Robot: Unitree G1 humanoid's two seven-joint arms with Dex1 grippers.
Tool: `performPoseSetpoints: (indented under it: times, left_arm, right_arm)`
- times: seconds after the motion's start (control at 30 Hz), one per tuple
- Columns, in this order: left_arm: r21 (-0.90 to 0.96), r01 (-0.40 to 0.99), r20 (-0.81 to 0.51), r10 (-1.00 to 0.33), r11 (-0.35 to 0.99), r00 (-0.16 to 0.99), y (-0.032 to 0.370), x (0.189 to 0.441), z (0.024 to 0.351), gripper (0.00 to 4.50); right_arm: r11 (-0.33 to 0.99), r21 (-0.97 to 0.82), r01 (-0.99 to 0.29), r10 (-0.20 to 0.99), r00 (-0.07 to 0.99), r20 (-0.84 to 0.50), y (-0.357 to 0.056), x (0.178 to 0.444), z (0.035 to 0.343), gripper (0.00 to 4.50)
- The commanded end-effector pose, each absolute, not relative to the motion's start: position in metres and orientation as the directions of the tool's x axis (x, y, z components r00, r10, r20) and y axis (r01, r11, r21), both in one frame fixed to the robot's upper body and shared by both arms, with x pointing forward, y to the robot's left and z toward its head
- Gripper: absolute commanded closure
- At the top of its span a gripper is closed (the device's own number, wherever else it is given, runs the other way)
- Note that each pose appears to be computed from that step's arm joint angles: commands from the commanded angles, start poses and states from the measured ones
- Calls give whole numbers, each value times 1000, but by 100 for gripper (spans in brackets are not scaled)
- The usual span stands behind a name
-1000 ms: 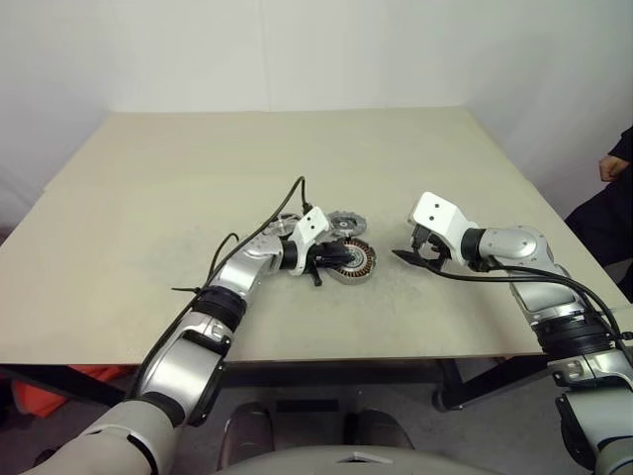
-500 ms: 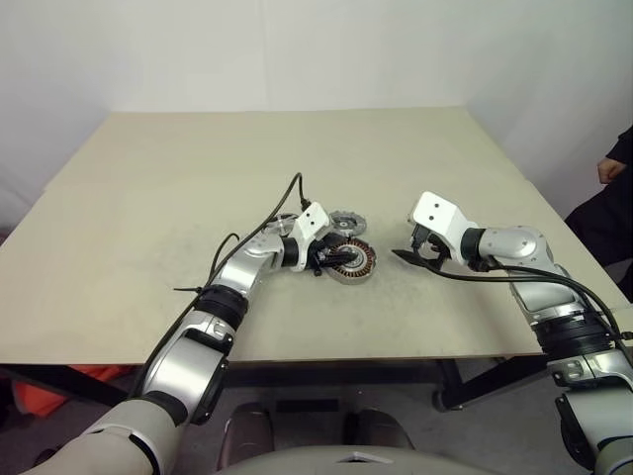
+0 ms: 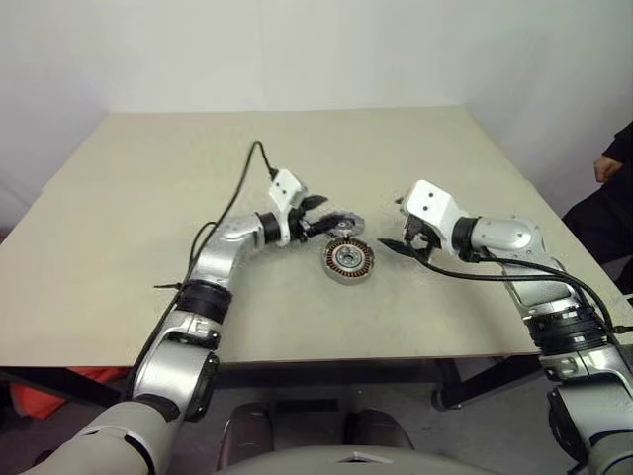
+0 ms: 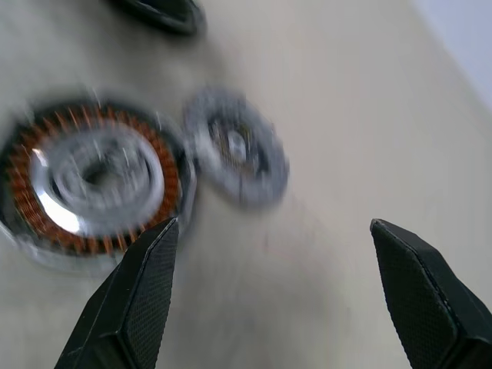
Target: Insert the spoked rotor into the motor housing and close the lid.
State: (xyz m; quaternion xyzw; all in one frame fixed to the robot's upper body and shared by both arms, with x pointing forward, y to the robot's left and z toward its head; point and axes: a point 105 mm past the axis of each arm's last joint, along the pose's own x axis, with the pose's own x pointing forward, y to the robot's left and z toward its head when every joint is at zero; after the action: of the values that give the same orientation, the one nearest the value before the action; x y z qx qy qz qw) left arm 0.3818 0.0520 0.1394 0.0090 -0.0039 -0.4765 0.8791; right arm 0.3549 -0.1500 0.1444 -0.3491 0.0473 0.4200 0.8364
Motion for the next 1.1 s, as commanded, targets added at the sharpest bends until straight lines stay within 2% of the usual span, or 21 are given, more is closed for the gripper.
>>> performPoseSetpoints:
  times: [0.03, 0.23, 0.37, 0.57, 1.1]
  left_arm:
    - [32, 781, 41, -781, 624, 623, 81, 379, 151, 141]
    - [0, 660, 7, -660, 751, 751, 132, 362, 132, 141]
    - [-40, 602, 1, -603, 797, 798, 148, 350, 124, 141]
    - [-49, 570, -14, -571, 820, 821, 151, 344, 116, 141]
    - [-25, 559, -26, -560, 829, 828, 150, 345, 114, 141]
  right_arm:
    - [375, -549, -747, 730, 603, -322, -131, 352, 161, 0]
    - [389, -378, -840, 787, 517, -336, -114, 345, 137, 0]
    - [437, -288, -852, 787, 518, -336, -114, 348, 129, 0]
    - [437, -216, -873, 799, 487, -353, -109, 346, 123, 0]
    - [462, -241, -853, 752, 521, -404, -108, 354, 101, 0]
